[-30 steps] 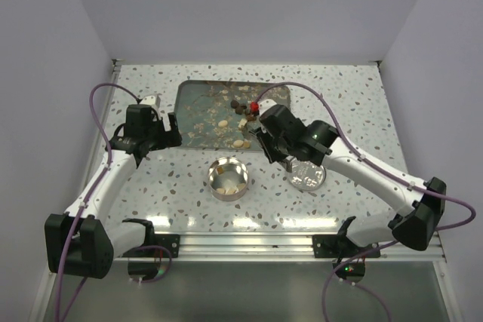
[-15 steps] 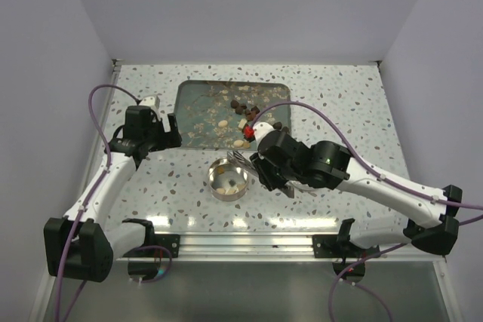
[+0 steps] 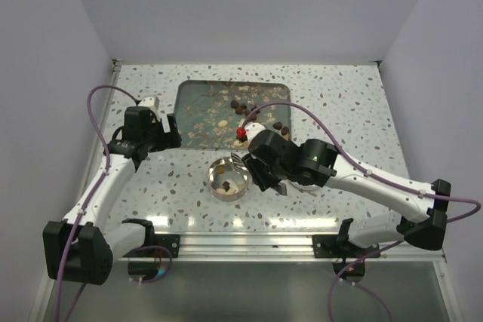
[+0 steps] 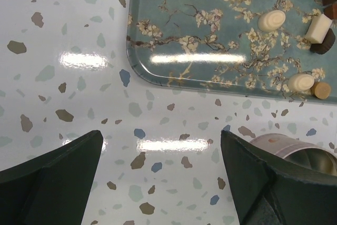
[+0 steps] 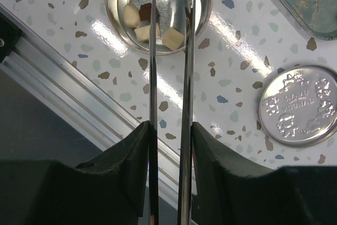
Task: Pack the chocolate
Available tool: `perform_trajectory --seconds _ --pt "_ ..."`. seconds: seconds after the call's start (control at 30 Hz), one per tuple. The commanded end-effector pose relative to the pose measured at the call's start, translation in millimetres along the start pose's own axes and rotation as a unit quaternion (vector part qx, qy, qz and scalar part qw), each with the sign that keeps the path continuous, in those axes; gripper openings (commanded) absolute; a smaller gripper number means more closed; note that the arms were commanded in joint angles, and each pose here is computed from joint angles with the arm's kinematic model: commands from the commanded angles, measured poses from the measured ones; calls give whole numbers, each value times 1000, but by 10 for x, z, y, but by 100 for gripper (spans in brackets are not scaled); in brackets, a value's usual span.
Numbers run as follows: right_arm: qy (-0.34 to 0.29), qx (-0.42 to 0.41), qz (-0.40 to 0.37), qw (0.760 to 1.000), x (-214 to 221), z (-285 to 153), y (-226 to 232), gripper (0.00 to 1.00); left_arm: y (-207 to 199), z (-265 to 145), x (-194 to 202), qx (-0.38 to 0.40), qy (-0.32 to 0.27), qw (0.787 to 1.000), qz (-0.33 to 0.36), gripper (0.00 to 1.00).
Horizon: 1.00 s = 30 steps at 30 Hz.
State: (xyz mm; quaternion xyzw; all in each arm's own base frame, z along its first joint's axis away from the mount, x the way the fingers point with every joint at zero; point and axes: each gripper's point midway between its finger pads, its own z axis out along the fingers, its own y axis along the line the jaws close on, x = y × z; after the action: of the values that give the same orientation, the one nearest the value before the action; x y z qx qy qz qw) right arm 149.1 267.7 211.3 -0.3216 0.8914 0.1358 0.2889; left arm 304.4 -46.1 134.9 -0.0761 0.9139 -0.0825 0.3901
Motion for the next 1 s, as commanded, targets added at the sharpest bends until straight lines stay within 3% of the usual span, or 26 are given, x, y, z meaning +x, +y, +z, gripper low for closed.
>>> perform_trajectory --seconds 0.0,0.2,0.37,0.63,0.7,0.97 --pt "-47 -16 2 999 -306 -85 94 39 -43 21 -154 11 -17 1000 1 100" --pt "-74 21 7 997 -552 -91 -57 38 -73 110 -243 14 -16 1000 9 100" --pt "-90 53 40 994 -806 26 -497 37 -104 163 -314 19 -18 1000 11 100" --pt "-56 106 50 992 -926 540 -967 38 -56 235 -288 9 -11 1000 20 100" --pt "-48 117 63 990 -922 630 -1062 42 -52 239 -286 8 -11 1000 21 100" --pt "-30 118 82 989 -901 944 -1090 42 -23 274 -263 3 -7 1000 22 100"
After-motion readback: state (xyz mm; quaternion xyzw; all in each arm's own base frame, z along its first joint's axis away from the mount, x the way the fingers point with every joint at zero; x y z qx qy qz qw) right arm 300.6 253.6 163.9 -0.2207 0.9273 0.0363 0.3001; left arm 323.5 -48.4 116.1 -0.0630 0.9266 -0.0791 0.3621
